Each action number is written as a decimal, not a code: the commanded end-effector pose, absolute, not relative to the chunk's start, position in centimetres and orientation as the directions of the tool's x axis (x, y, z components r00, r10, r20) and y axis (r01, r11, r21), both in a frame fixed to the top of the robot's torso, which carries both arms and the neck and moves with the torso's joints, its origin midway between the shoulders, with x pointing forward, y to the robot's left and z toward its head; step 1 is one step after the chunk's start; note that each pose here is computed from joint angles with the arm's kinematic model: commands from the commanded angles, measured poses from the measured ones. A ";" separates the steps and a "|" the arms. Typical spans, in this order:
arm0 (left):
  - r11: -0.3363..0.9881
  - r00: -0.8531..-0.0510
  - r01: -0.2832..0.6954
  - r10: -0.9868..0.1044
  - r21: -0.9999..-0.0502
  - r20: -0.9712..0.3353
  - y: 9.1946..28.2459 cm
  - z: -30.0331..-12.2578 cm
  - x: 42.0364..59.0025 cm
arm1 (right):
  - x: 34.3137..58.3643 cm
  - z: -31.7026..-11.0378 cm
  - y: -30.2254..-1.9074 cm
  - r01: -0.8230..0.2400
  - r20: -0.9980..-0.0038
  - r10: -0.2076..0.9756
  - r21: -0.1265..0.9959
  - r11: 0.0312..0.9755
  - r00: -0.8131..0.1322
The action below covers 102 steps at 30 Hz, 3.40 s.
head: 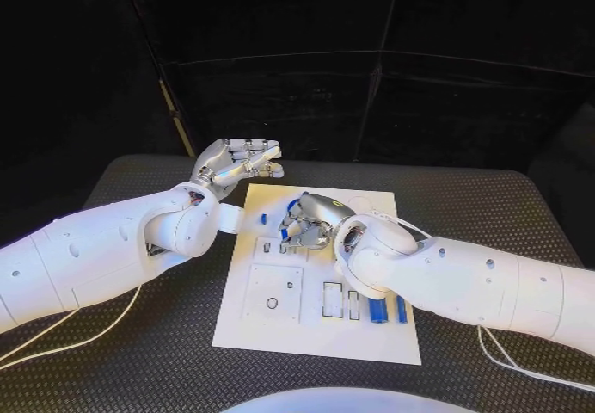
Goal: Assemble the parts on the task board
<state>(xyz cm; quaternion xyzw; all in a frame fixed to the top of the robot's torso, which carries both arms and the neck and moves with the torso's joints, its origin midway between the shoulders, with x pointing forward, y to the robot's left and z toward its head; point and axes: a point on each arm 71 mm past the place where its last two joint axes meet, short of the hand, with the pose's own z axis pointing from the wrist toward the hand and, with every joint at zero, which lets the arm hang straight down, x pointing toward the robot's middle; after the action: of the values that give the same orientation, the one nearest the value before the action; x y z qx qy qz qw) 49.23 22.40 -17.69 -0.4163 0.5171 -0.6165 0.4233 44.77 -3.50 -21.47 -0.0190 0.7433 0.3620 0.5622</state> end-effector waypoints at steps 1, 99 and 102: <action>-0.108 -0.298 0.102 -0.952 -0.989 0.073 22.5 -17.5 49.3 | 44.6 -21.8 -3.3 -0.454 -0.872 0.330 0.474 0.755 -0.362; -0.105 -0.295 0.099 -0.953 -0.989 0.072 22.9 -17.6 49.5 | 44.9 -23.9 -4.1 -0.455 -0.910 0.227 0.375 0.808 -0.347; -0.105 -0.296 0.099 -0.953 -0.990 0.072 22.9 -17.6 49.5 | 44.9 -23.8 -4.1 -0.455 -0.910 0.234 0.378 0.806 -0.342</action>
<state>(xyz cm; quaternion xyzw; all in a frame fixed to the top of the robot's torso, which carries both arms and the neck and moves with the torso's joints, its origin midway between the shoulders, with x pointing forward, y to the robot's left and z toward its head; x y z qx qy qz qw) 49.46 22.98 -17.78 -0.4186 0.5165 -0.6120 0.4284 44.84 -4.00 -23.76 -0.0769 0.7614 0.3066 0.5660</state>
